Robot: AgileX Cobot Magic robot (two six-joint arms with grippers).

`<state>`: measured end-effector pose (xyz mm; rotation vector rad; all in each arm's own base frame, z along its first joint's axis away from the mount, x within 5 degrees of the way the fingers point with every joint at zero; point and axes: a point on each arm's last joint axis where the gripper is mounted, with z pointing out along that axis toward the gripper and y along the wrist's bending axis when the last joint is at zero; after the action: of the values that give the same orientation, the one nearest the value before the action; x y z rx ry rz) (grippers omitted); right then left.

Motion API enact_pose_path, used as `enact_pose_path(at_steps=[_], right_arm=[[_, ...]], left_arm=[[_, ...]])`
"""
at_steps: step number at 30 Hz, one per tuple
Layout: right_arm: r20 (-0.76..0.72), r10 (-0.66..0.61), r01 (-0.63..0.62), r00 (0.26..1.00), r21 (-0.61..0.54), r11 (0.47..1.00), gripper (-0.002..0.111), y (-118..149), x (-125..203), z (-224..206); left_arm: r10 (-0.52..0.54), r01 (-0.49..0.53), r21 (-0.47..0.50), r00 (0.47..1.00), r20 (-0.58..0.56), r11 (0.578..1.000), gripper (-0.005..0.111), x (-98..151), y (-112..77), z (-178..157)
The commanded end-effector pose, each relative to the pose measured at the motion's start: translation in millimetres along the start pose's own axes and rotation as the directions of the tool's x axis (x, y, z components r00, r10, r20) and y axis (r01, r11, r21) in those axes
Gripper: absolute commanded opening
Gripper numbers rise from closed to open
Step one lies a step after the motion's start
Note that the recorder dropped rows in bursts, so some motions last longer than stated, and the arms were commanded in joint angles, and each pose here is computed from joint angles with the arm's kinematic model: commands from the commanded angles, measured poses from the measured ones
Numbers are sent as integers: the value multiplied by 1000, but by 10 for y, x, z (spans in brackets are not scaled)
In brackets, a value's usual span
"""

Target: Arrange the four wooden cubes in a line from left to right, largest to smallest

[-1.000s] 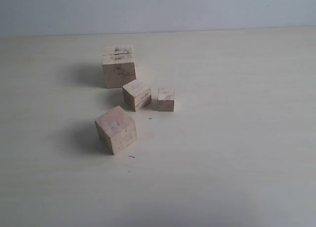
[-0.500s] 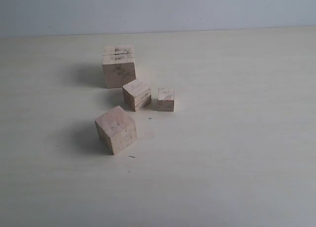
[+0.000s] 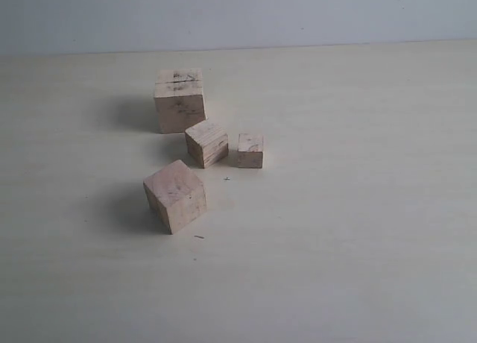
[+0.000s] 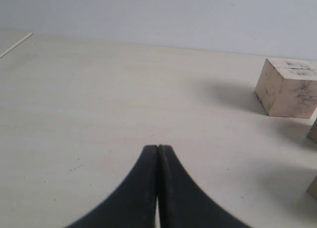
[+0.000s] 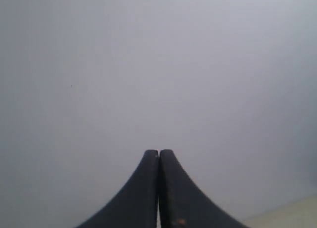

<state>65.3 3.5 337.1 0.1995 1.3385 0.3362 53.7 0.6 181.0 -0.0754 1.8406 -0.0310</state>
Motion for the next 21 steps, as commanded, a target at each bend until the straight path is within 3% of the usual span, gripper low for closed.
enact_pose_path(at_steps=[1,3,5,9,11,15,19,21], right_arm=[[-315,-21,15,949,-23,1000,0,190,-200,498],[-476,-59,40,878,-50,998,0,248,-198,743],[-645,-65,7,761,-92,996,0,315,-129,981],[-872,49,-228,486,-73,971,0,438,126,1312],[-914,76,-314,399,-59,947,0,466,254,1437],[-938,76,-344,339,-48,938,0,402,511,1650],[-896,160,-312,413,25,950,0,284,643,1877],[-883,222,-336,414,78,939,0,256,698,1948]], left_arm=[[-9,9,-2,1000,8,1000,0,-4,1,-5],[-9,9,-2,1000,8,1000,0,-4,1,-5],[-9,9,-2,1000,8,1000,0,-4,1,-5],[-9,9,-2,1000,8,1000,0,-4,1,-5],[-9,9,-2,1000,8,1000,0,-4,1,-5],[-9,9,-2,1000,8,1000,0,-4,1,-5],[-9,9,-2,1000,8,1000,0,-4,1,-5],[-9,9,-2,1000,8,1000,0,-4,1,-5]])
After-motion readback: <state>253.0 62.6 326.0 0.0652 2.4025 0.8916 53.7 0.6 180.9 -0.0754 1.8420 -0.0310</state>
